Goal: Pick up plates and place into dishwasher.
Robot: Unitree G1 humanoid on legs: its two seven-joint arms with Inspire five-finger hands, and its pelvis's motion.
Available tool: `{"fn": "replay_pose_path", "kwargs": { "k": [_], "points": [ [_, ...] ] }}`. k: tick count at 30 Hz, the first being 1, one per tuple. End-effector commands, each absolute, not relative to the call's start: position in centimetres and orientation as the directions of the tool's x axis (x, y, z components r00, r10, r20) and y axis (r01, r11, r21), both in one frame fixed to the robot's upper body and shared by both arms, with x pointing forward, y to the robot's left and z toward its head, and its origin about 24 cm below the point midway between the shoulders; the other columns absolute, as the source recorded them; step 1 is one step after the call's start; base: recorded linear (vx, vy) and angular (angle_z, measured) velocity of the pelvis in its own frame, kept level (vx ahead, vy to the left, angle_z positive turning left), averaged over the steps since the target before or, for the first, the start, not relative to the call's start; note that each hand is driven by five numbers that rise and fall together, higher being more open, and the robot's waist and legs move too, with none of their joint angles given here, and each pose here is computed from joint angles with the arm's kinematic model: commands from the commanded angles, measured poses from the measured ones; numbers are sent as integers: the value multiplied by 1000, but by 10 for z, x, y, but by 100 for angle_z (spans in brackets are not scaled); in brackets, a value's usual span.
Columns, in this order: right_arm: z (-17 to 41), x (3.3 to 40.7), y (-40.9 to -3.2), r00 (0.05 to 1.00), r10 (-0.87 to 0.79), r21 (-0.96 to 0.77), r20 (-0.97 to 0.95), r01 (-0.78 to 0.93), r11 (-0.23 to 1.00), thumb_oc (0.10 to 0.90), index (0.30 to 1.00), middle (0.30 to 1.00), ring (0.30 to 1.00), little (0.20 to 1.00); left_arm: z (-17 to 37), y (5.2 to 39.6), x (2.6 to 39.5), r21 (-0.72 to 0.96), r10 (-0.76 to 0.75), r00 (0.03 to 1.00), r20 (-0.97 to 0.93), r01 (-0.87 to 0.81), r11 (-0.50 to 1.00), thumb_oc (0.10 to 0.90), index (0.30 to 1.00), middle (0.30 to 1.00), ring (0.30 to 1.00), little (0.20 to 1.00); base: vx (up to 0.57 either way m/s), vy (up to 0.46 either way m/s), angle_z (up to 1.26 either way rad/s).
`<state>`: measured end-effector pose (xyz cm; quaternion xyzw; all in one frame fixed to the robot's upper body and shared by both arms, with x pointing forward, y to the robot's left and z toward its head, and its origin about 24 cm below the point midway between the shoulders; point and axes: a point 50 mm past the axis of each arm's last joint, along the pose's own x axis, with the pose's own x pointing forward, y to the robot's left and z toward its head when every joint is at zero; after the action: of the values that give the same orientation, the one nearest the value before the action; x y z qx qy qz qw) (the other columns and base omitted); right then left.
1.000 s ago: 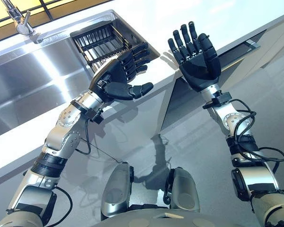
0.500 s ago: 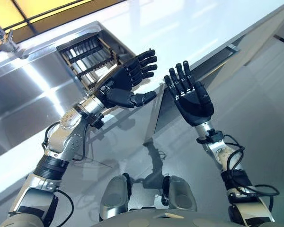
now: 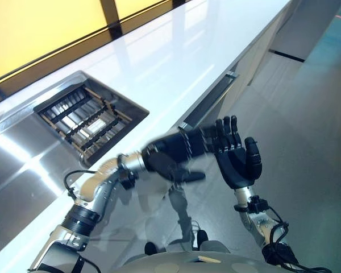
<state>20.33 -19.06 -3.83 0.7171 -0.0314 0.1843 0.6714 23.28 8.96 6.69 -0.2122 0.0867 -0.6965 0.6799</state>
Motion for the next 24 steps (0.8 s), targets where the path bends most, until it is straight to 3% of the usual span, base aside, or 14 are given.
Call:
{"fn": "replay_pose_path", "kwargs": {
  "k": [1,6,10,12,16,17,18,22,24],
  "points": [
    [-25,222,-190,903,145,908,404,-377,-181,800,900,900,900,900,53,56,227,-572,-885,-45,463,748,-337,800,900,900,900,900,74,7,-18],
    [-68,204,-203,992,97,980,86,-67,-186,800,900,900,900,900,9,54,217,-755,-874,142,464,580,-306,800,900,900,900,900,73,-10,-12],
    [-86,194,-199,994,91,975,-67,85,-204,800,900,900,900,900,-14,55,203,-820,-848,242,471,475,-320,800,900,900,900,900,58,-20,-2],
    [-96,190,-197,983,82,961,-162,176,-211,800,900,900,900,900,-28,54,198,-873,-839,349,417,410,-264,800,900,900,900,900,68,-32,4],
    [-108,180,-190,955,114,938,-274,292,-185,800,900,900,900,900,-65,66,193,-969,-817,566,110,244,39,800,900,900,900,900,42,-28,5],
    [-108,180,-190,954,115,938,-276,294,-184,800,900,900,900,900,-66,66,193,-970,-810,578,100,236,49,800,900,900,900,900,35,-33,7],
    [-110,179,-187,946,118,929,-301,319,-186,800,900,900,900,900,-82,79,190,-973,-754,655,-46,140,181,800,900,900,900,900,30,-29,6],
    [-118,172,-181,919,141,906,-369,389,-164,800,900,900,900,900,-114,116,179,-846,-585,715,-382,-17,532,800,900,900,900,900,42,-43,6],
    [-125,164,-181,882,162,884,-443,459,-86,800,900,900,900,900,-126,140,173,-674,-455,702,-547,-47,737,800,900,900,900,900,42,-38,4]
  ]
}}
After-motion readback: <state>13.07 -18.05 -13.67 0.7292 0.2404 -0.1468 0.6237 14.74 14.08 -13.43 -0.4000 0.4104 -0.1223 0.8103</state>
